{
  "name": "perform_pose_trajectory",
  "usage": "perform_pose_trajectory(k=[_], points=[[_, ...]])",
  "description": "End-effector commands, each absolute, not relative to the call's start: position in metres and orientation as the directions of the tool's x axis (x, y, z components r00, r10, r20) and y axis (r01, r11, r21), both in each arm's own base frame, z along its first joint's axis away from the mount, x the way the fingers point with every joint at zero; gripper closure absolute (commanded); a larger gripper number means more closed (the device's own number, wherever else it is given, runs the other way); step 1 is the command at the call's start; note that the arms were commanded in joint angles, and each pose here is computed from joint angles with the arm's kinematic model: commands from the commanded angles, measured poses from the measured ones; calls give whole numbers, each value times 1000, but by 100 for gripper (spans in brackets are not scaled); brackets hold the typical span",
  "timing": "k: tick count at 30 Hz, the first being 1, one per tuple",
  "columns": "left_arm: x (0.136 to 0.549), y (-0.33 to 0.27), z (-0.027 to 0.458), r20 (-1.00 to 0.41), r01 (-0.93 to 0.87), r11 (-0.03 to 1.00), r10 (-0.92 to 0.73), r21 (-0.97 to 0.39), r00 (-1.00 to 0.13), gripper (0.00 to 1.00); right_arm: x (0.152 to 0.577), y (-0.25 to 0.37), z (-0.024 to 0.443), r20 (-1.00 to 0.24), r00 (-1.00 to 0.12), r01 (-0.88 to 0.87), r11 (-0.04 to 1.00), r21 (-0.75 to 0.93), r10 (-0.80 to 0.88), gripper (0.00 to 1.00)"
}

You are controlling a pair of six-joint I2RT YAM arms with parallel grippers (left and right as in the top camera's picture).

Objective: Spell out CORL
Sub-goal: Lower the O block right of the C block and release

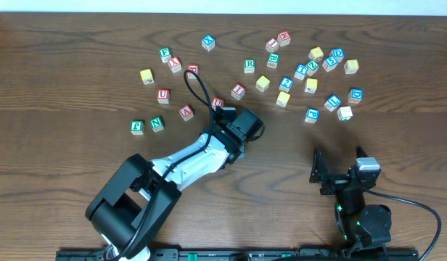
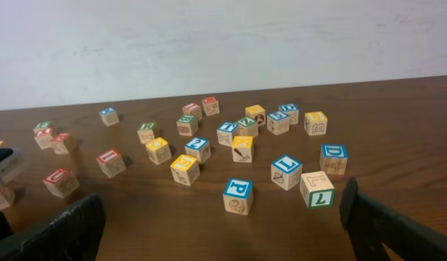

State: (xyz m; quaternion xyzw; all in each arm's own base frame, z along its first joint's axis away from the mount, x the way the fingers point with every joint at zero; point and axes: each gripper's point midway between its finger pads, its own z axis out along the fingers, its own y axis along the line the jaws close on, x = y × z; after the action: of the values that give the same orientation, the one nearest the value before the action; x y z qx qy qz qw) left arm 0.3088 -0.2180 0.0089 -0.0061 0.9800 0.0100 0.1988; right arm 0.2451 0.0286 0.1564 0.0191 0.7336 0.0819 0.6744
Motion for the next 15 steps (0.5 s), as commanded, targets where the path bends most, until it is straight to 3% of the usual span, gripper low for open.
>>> perform_pose_trajectory(k=[1,6,9,15], points=[[306,-209,0,-382,-9,998,18,67,-924,92,245,26,156,-985,-89,-70,985,157,150,1],[306,-209,0,-382,-9,998,18,67,-924,92,245,26,156,-985,-89,-70,985,157,150,1],[307,-209,0,-382,-9,998,17,67,-924,72,245,26,156,-985,-89,-70,985,157,150,1],[306,-209,0,-382,-9,998,18,67,-924,60,245,26,156,-985,-89,-70,985,157,151,1]])
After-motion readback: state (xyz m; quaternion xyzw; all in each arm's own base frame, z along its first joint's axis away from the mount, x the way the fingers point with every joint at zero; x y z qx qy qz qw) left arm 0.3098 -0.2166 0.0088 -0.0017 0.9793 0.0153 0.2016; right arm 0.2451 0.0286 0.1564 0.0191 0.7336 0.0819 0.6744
